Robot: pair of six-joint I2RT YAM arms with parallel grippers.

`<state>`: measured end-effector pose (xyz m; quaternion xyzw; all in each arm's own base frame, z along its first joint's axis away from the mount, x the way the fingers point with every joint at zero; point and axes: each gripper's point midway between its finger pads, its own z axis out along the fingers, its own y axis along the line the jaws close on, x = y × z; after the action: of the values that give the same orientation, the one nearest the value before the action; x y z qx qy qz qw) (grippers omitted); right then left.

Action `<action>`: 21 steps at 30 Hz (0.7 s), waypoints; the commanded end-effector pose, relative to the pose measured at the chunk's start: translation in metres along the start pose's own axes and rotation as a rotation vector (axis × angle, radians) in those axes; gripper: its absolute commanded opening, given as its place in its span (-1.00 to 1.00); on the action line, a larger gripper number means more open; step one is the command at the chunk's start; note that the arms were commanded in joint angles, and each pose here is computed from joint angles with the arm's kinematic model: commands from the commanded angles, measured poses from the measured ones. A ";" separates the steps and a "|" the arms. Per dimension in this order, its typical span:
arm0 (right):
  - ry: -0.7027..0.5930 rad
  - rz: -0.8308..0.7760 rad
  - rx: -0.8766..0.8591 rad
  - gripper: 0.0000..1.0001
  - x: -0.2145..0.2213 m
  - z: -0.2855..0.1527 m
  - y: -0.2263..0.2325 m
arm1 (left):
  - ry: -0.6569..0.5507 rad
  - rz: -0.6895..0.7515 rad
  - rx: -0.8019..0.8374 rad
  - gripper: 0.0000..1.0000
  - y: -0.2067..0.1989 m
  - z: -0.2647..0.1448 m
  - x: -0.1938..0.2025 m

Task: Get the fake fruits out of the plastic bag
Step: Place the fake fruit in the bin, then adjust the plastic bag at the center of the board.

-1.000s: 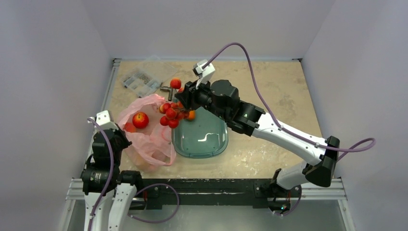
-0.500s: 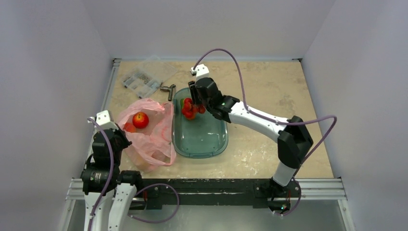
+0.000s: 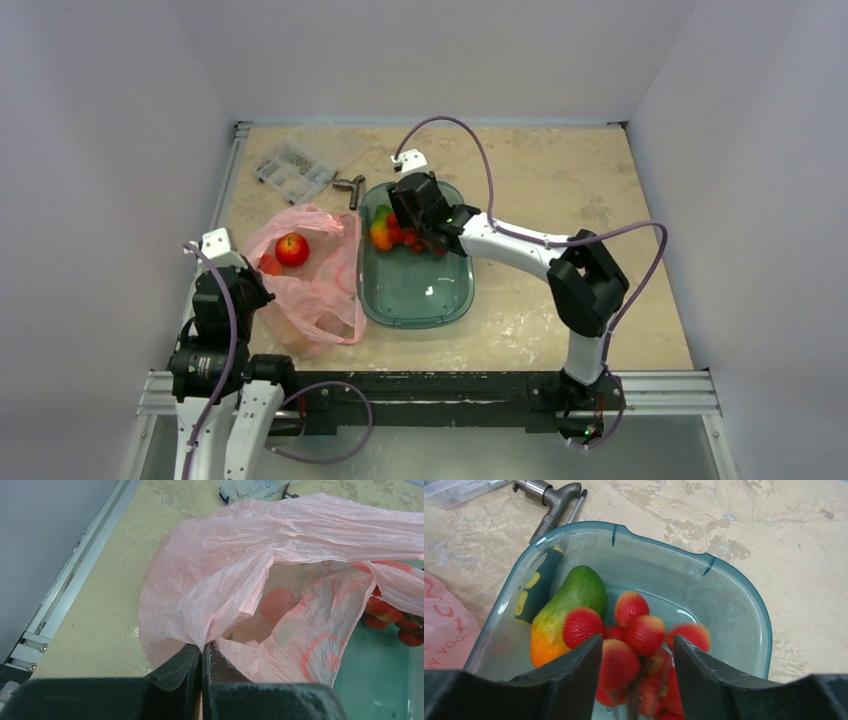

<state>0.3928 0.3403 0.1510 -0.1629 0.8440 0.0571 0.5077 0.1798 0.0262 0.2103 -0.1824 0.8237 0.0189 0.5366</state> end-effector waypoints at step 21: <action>-0.152 0.198 -0.776 -0.04 -0.011 -0.144 0.167 | -0.027 -0.015 0.048 -1.00 -0.011 -0.001 -0.011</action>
<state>0.2468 0.4310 0.1898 -0.2615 0.7784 0.3351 0.4621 0.1808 0.0230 0.2093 -0.1775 0.8267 0.0118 0.5338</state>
